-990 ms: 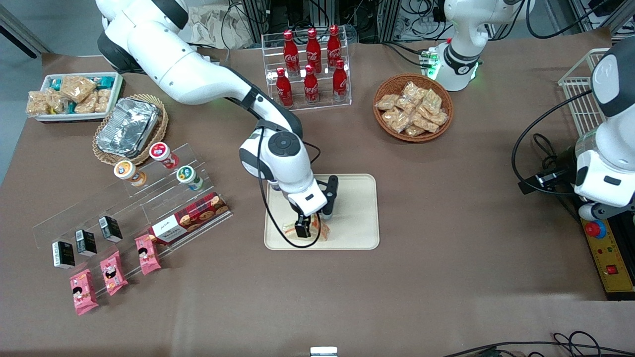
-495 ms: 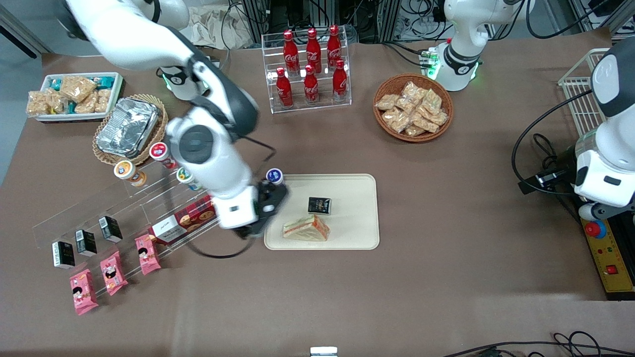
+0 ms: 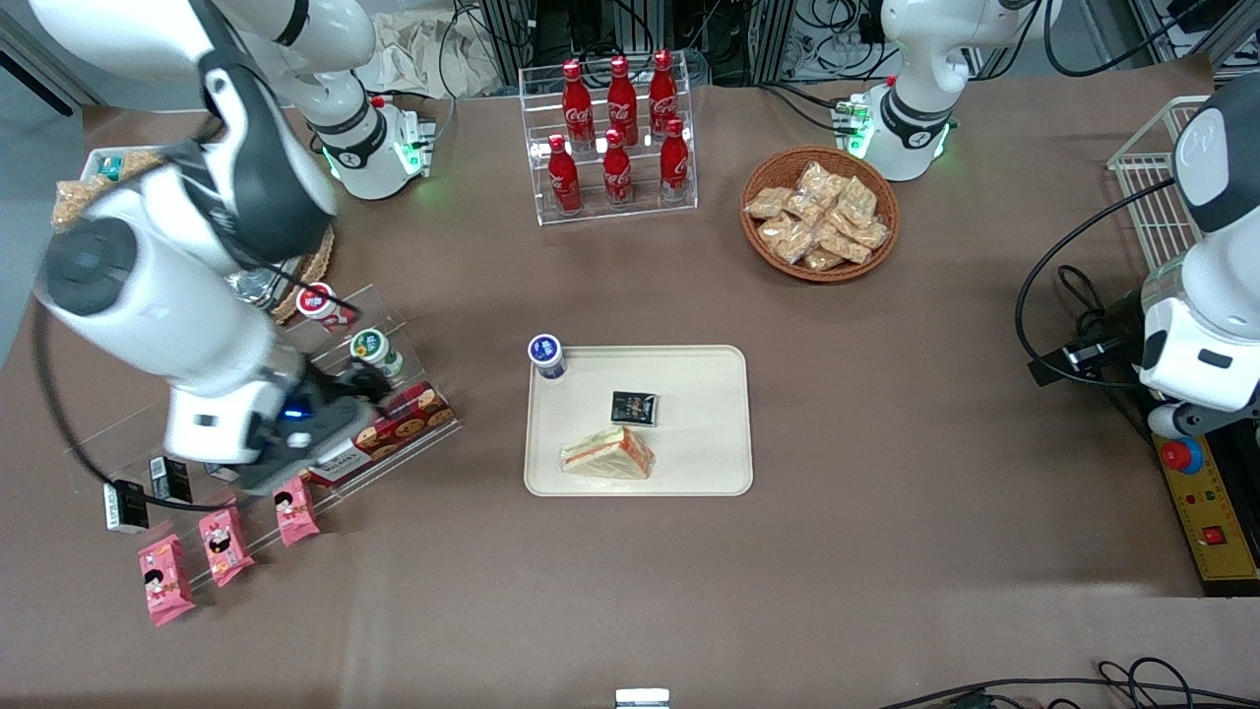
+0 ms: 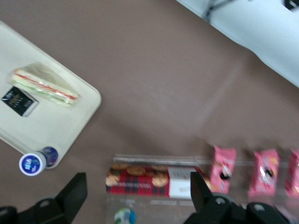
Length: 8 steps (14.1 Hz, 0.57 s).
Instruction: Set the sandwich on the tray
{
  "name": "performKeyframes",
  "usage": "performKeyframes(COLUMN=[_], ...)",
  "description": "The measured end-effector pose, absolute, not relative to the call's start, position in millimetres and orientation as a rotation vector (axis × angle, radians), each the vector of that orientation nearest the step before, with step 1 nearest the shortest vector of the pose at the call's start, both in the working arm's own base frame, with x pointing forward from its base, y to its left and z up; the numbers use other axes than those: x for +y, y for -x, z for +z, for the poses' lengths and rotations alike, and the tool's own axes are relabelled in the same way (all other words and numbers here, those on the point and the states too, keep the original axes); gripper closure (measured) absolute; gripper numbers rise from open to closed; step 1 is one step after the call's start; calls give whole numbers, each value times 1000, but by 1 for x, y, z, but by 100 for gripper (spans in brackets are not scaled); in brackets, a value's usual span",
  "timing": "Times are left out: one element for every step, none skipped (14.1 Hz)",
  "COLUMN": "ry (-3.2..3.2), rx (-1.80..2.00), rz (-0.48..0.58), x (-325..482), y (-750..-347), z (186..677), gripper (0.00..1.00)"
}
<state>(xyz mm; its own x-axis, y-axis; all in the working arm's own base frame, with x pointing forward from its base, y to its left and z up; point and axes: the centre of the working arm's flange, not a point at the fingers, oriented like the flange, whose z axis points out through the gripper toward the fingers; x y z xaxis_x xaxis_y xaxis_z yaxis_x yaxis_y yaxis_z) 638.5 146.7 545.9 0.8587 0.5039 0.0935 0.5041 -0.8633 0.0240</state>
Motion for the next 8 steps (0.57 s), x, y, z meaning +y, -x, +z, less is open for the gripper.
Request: performKeyframes(ry=[3055, 3075, 3088, 3090, 3087, 3078, 3064, 3055], rx=[-772, -730, -688, -644, -590, -520, -445, -380], rz=[-140, -134, -134, -134, -120, -75, -37, -21], x=[131, 118, 106, 95, 79, 59, 36, 14], y=[-633, -627, -622, -619, -616, -613, -611, -610], z=[560, 572, 583, 590, 594, 595, 594, 594], gripper=[1, 1, 1, 1, 1, 1, 1, 1])
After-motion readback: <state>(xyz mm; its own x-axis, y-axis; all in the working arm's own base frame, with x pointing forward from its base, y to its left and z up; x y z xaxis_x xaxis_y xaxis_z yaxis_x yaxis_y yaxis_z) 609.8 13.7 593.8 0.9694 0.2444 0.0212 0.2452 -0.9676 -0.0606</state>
